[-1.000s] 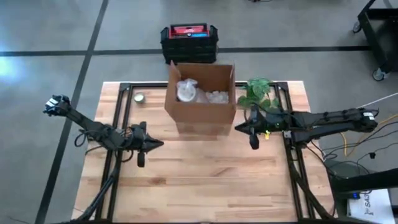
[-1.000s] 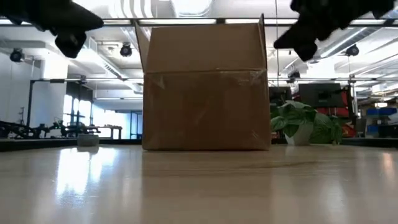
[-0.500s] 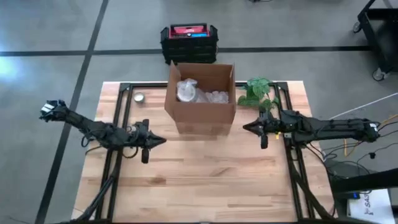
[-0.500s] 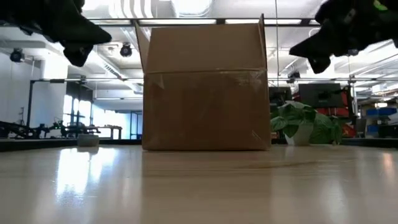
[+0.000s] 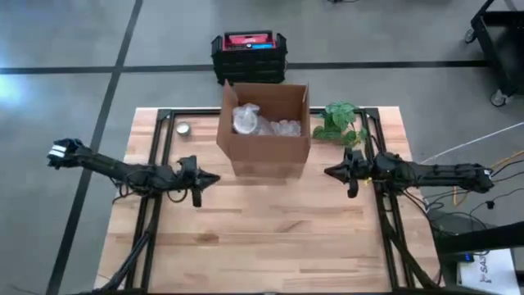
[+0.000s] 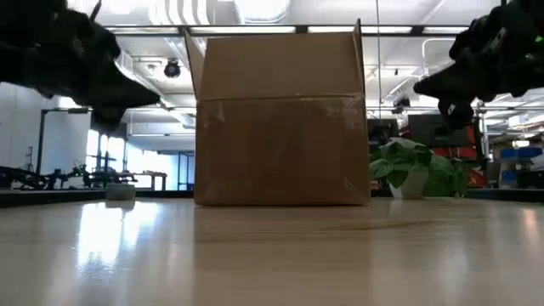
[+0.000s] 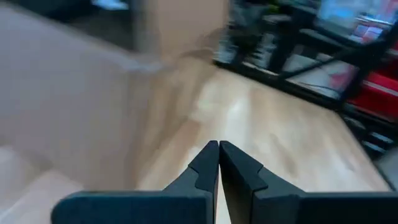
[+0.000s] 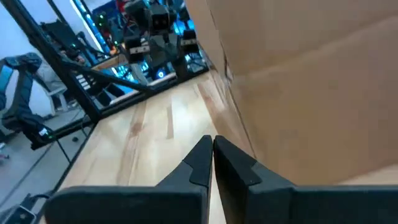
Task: Wrap mug
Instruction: Return to Home Position
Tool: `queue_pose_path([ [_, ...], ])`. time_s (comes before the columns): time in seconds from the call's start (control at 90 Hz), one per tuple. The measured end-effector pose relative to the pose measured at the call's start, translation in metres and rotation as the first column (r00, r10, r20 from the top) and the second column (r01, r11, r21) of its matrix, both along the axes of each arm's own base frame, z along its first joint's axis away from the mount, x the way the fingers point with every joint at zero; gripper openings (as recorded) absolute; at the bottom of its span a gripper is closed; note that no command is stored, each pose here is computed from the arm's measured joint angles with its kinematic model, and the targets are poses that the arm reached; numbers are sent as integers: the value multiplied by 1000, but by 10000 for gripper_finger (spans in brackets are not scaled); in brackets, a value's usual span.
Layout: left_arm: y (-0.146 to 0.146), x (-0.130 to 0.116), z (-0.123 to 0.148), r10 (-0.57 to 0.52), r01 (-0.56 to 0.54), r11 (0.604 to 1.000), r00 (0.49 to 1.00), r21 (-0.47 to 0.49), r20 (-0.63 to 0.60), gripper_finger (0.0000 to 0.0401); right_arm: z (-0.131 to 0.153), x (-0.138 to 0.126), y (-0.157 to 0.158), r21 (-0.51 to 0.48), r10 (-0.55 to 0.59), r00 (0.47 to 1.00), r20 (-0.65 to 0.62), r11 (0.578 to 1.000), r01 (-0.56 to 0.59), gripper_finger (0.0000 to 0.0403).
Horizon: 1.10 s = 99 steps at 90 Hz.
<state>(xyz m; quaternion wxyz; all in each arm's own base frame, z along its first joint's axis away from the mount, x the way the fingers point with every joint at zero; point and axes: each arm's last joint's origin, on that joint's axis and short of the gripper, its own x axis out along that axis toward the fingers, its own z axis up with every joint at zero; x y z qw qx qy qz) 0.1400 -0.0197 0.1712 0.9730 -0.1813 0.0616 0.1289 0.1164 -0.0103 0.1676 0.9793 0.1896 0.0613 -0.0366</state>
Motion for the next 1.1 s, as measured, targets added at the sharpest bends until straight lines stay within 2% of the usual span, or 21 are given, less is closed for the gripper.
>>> queue_pose_path([
  [0.067, 0, 1, 1, 4, -4, 1000, 1000, -17, 7, 0, -6, 0, 0, -26, -8, 1000, -7, 1000, 8, 0],
  [0.222, 0, 1, 1, 6, -6, 1000, 1000, -20, 5, 0, -5, -1, -4, -76, -117, 993, 4, 990, 117, 0],
  [0.4, 0, 1, 1, 8, -8, 1000, 1000, -18, 5, 0, 0, -7, -3, -121, -115, 991, 61, 985, 122, 0],
  [0.556, 0, 1, 1, 7, -7, 1000, 1000, -13, 3, 0, -2, -15, -1, -121, -72, 996, 55, 990, 78, 0],
  [0.711, 0, 1, 0, -4, 4, 1000, 1000, 3, 6, 0, 5, -21, 2, -152, 15, 990, 139, 988, 6, 0],
  [0.978, -4, 0, 0, -60, 60, 998, 998, 31, 11, 0, -2, -17, 1, -188, 16, 998, 65, 982, -4, 0],
  [1.1, -7, -3, -2, -92, 91, 993, 996, 72, 8, 0, -5, -15, 1, -152, 11, 999, 31, 988, -6, 0],
])
